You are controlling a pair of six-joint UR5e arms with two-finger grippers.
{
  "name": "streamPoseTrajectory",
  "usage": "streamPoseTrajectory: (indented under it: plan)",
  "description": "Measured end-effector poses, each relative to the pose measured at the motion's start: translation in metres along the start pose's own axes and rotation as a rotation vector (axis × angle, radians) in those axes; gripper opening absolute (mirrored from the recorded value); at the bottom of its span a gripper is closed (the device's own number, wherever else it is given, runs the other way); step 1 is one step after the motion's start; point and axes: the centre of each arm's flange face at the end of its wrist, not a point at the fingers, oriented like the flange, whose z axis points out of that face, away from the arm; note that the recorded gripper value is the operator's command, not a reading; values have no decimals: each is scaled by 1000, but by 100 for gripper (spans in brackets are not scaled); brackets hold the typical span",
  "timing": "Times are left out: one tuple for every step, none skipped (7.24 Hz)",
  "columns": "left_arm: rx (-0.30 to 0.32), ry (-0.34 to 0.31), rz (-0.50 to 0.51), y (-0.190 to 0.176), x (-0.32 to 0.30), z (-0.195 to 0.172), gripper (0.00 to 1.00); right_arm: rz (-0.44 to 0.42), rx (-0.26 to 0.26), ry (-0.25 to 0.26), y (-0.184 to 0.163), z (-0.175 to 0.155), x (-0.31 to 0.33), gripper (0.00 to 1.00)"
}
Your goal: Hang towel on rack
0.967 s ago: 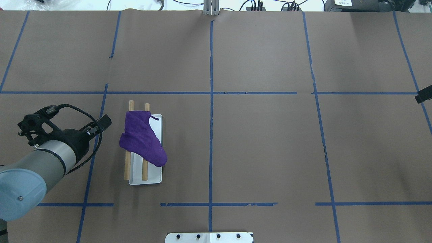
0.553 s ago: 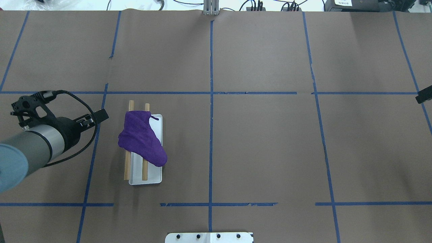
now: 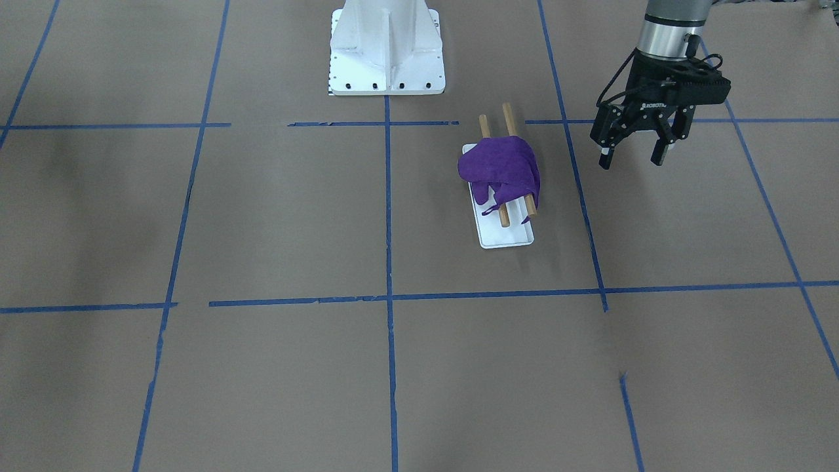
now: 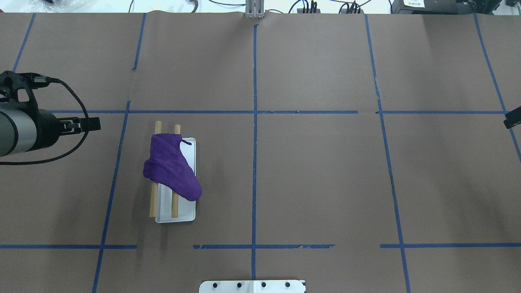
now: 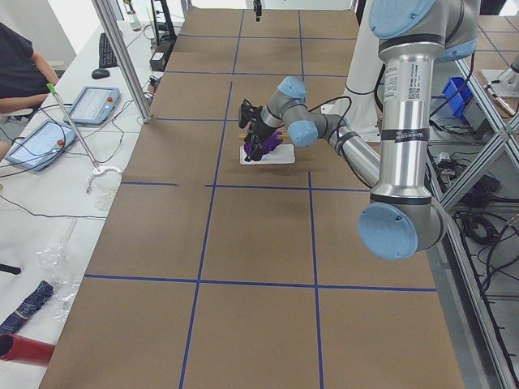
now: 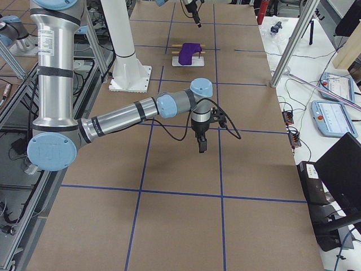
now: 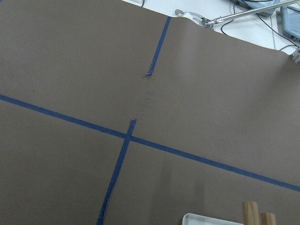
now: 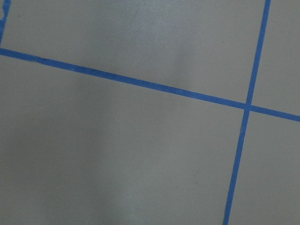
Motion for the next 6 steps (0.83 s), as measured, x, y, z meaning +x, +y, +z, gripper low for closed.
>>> streamPoseTrajectory:
  plan:
    - [-12,-30,72,-15,-22,9,100,29,-13,-20,0,4,14,100]
    - [-48,-47,138,-34,-49,17,100,45,-25,-56,1,6,31,100]
    - [-97,-53,202,-55,-86,24,100,48,-30,-92,3,7,53,100]
    - [-144,-54,249,-76,-127,29,100,57,-30,-122,5,7,71,100]
    - [-189,-43,284,-92,-168,31,100,82,-30,-157,7,7,87,100]
    - [-231,-26,318,-103,-211,31,100,119,-33,-201,11,9,105,100]
